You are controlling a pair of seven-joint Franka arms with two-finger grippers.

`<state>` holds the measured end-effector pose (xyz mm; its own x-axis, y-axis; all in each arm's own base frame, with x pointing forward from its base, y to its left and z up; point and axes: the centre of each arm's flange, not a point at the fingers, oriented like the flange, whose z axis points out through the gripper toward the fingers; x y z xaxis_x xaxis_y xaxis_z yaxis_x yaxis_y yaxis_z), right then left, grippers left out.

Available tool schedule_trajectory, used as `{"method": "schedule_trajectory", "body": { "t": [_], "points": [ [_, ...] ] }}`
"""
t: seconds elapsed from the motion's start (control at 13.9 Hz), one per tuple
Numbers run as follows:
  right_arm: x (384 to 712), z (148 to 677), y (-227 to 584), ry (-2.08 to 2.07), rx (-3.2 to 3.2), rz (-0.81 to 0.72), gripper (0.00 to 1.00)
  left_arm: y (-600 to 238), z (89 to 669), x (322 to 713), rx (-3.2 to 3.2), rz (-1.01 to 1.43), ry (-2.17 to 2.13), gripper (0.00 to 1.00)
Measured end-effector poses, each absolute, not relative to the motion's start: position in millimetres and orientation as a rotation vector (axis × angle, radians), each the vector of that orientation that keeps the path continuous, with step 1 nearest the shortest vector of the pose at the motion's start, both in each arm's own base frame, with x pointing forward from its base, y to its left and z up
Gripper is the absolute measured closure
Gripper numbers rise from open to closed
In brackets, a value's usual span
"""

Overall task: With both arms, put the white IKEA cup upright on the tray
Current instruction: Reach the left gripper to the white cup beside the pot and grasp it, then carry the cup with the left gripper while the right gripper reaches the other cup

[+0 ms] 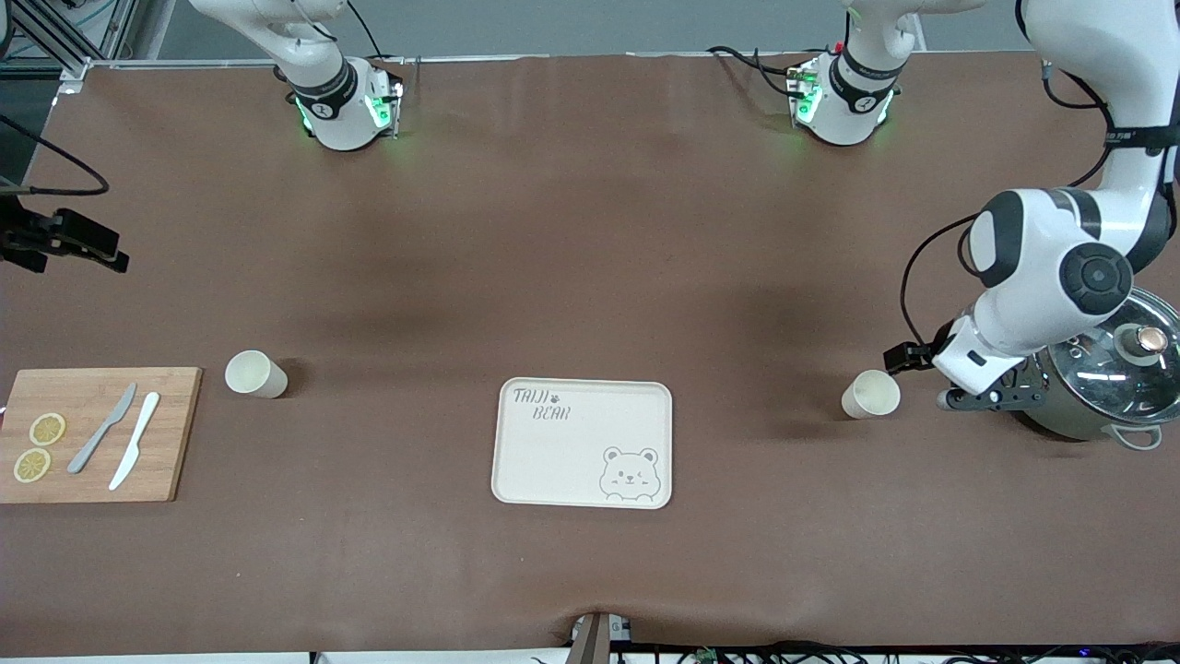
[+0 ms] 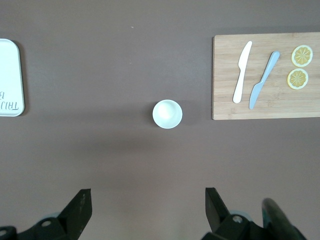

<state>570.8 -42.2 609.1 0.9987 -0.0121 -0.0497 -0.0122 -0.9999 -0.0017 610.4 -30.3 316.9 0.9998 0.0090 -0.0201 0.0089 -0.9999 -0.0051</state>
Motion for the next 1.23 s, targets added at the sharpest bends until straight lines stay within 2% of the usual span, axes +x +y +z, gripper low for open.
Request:
{"method": "schedule_trajectory", "body": {
  "t": [0.43,0.58,0.65,0.72,0.79,0.86,1.08,1.15,1.23],
  "points": [
    [574.6,602.6,-42.3,0.019,-3.138,0.093,0.00,-29.9,261.9,617.9,-3.142,0.025,-0.017,0.00],
    [575.8,600.0,-42.3,0.019,-3.138,0.100,0.00,-30.0,255.2,618.6,-3.142,0.029,-0.017,0.06],
    [577.9,594.8,-42.4,0.019,-3.137,0.116,0.00,-30.1,254.3,618.7,-3.142,0.031,-0.017,0.14],
    [581.5,585.1,-42.6,0.019,-3.135,0.145,0.00,-30.2,253.9,618.8,-3.142,0.032,-0.017,0.27],
    [586.5,572.3,-42.9,0.020,-3.132,0.181,0.00,-30.2,253.4,618.8,-3.142,0.033,-0.017,0.33],
    [591.4,560.2,-43.6,0.021,-3.129,0.212,0.00,-30.3,251.9,618.6,-3.142,0.037,-0.017,0.33],
    [600.5,534.6,-47.2,0.032,-3.123,0.278,0.00,-32.3,244.8,618.3,-3.144,0.054,-0.016,0.62],
    [603.0,526.5,-48.7,0.045,-3.121,0.299,0.00,-33.2,243.5,618.6,-3.144,0.056,-0.016,0.62],
    [605.0,520.0,-50.1,0.075,-3.121,0.316,0.00,-34.2,242.6,619.0,-3.145,0.057,-0.015,0.67]
  ]
}}
